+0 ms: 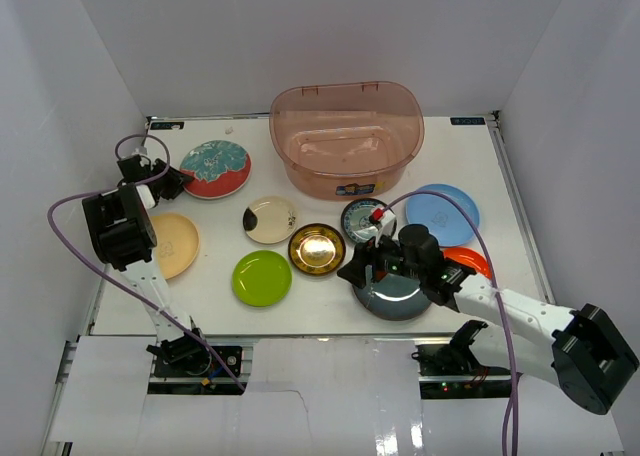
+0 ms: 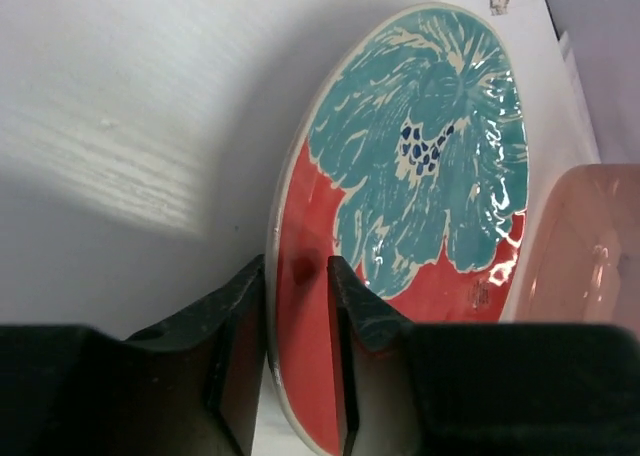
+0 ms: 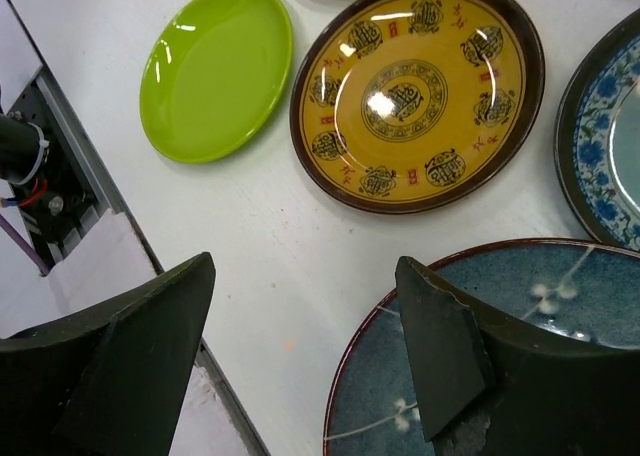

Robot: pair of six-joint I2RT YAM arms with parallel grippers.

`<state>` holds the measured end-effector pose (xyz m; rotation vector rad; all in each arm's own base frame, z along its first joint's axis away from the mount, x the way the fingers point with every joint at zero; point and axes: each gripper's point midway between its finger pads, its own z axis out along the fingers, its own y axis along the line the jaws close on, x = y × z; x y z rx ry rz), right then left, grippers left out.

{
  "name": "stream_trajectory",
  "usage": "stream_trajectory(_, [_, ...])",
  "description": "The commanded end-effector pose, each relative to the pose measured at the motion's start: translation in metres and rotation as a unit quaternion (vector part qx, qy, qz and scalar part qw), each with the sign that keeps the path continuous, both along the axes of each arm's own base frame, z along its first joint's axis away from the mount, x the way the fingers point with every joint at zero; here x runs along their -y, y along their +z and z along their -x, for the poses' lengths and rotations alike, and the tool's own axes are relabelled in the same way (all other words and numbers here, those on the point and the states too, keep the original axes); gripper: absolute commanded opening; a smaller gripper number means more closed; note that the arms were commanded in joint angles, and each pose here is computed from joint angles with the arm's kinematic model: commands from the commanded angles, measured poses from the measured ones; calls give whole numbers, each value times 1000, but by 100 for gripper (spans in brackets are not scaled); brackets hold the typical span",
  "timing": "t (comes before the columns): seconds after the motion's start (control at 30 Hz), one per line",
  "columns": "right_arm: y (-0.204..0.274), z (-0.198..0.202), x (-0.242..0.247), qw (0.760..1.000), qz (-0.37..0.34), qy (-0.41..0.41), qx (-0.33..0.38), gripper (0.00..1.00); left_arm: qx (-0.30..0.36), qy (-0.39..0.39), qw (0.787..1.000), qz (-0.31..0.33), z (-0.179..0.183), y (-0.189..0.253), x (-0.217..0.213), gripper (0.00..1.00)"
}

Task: Place the plates into the plastic bin on the countertop

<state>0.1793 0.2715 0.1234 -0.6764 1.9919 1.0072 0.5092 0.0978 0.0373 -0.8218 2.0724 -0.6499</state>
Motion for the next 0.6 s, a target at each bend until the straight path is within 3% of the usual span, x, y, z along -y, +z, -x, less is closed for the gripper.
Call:
stream_trajectory(0.0, [11,-5,-14,1000,-19,11,4,79,33,-18,999,9,-10,6,6,38])
stream_trajectory(0.03, [13,-7,-17,1000,-23,9,1,79,29,-18,999,11,-9,0,7,33])
stream_trajectory(0.07, [13,-8,-18,1000,-24,8,-3,79,27,-16,999,11,-8,-3,7,20])
stream_trajectory(0.17, [18,-15,-25,999,-35,1,-11,79,25,-7,1000,11,-4,-9,5,0])
stream_trajectory(0.27, [18,-20,-31,999,-41,-8,-25,79,40,3,999,20,0,1,6,0])
stream_trajectory(0.4, [19,-34,-30,998,-31,-50,-38,80,108,17,993,54,0,50,13,0])
stream_trajectory(0.53, [23,-50,-18,994,-6,-99,-36,80,187,4,973,136,12,112,38,0])
stream_trajectory(0.57, [28,-59,-7,991,-4,-131,-23,76,198,6,966,167,22,128,46,0])
